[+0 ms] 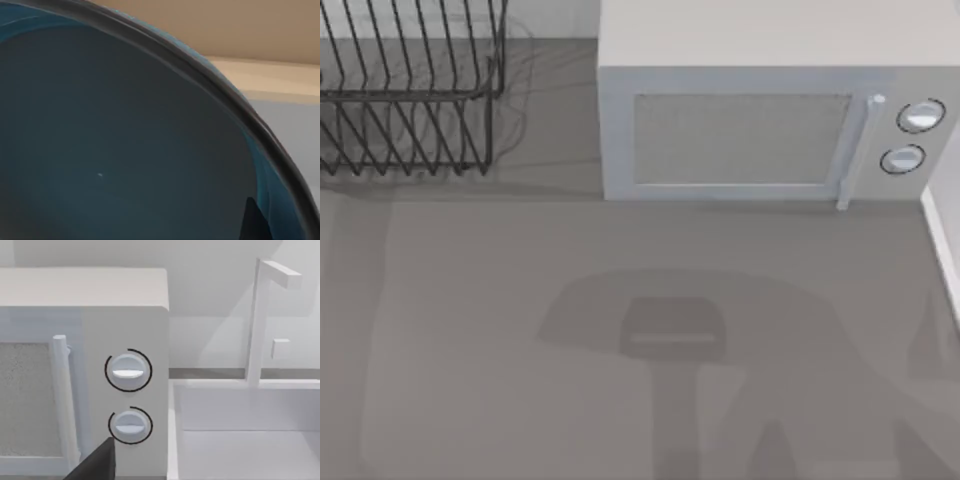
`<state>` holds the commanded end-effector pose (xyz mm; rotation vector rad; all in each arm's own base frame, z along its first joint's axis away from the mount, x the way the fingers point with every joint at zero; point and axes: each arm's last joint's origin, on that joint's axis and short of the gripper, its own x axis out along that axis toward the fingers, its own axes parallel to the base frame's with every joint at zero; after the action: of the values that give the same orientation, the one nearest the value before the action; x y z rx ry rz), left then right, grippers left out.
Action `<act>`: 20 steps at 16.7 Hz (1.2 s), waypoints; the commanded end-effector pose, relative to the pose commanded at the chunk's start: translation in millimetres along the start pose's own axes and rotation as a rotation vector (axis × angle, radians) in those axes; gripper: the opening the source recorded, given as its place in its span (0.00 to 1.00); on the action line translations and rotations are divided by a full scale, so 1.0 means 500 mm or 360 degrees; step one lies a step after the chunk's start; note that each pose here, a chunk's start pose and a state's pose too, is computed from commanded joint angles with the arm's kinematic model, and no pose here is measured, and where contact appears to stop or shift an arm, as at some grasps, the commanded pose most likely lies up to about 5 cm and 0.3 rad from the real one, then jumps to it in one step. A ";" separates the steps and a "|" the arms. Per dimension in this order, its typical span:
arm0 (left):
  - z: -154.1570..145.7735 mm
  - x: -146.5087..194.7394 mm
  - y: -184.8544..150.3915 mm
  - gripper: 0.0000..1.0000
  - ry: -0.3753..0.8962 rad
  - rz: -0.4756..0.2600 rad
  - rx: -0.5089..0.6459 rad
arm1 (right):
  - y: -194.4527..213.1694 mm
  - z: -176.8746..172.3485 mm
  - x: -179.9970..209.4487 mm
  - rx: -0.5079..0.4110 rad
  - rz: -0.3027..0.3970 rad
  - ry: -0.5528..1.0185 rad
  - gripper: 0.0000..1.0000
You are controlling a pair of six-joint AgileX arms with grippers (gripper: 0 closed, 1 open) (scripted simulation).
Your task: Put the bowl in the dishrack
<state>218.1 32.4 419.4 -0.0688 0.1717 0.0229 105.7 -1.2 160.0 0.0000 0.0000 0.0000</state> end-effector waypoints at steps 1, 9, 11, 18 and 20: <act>-0.001 -0.022 0.002 0.00 -0.0080 0.0004 0.0029 | 0.000 0.000 0.000 0.0000 0.0000 0.0000 1.00; -0.016 -0.072 -0.004 0.00 -0.0272 -0.0068 0.0112 | 0.000 0.000 0.000 0.0000 0.0000 0.0000 1.00; -0.015 -0.070 -0.004 0.00 -0.0269 -0.0064 0.0112 | 0.000 0.000 0.000 0.0000 0.0000 0.0000 1.00; -0.055 0.109 0.015 0.00 -0.0257 -0.0058 0.0106 | 0.000 0.000 0.000 0.0000 0.0000 0.0000 1.00; -0.097 0.189 0.019 0.00 -0.0257 -0.0058 0.0110 | 0.000 0.000 0.000 0.0000 0.0000 0.0000 1.00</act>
<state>302.8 40.2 355.0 -0.0009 0.0098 -0.0139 105.7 -1.2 160.0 0.0000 0.0000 0.0000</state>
